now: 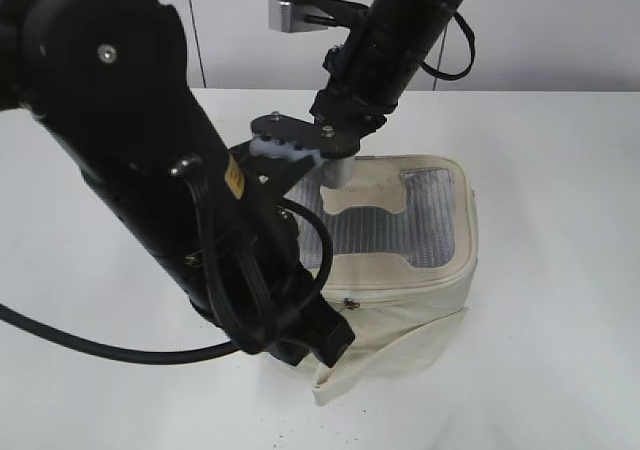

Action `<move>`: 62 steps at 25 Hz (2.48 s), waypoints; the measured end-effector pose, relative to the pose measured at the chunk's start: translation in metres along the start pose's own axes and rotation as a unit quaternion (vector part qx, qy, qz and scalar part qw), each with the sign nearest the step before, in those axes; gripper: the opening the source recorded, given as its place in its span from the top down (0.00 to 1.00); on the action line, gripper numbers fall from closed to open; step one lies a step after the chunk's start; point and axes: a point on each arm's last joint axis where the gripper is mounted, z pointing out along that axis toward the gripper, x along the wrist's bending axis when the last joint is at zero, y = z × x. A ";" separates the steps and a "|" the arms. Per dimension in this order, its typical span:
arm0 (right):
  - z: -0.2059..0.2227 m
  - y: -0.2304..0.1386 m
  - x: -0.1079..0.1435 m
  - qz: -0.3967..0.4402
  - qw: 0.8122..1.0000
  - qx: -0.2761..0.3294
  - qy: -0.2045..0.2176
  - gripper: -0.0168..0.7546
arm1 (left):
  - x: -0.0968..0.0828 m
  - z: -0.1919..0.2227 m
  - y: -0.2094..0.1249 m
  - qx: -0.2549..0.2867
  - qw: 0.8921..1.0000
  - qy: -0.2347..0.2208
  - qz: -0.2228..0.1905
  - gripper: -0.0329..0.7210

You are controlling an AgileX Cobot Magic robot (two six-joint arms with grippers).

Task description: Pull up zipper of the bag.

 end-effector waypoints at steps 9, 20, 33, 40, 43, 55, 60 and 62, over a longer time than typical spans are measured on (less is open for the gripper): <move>-0.017 0.002 0.005 0.018 1.000 -0.016 -0.018 0.36 | -0.002 -0.040 0.015 -0.069 0.996 0.035 0.047 0.28; -0.086 -0.020 -0.019 0.094 0.987 -0.037 -0.126 0.34 | 0.055 -0.090 0.062 -0.222 0.966 0.110 0.077 0.23; -0.132 -0.102 -0.008 0.205 0.968 -0.030 -0.144 0.34 | 0.103 -0.031 0.137 -0.194 0.974 -0.003 0.117 0.23; -0.109 -0.151 0.021 0.275 0.953 -0.006 -0.130 0.34 | 0.099 -0.001 0.159 -0.165 0.969 -0.097 0.153 0.23; -0.092 -0.173 0.027 0.293 0.946 -0.008 -0.138 0.34 | 0.099 0.007 0.165 -0.158 0.967 -0.118 0.161 0.23; -0.063 -0.206 0.037 0.318 0.938 -0.017 -0.138 0.42 | 0.105 0.042 0.168 -0.127 0.969 -0.151 0.149 0.26; -0.064 -0.201 0.034 0.298 0.942 -0.045 -0.149 0.42 | 0.103 0.041 0.168 -0.124 0.968 -0.163 0.148 0.68; -0.064 -0.199 0.032 0.283 0.945 -0.058 -0.151 0.42 | 0.101 0.041 0.167 -0.120 0.968 -0.163 0.151 0.87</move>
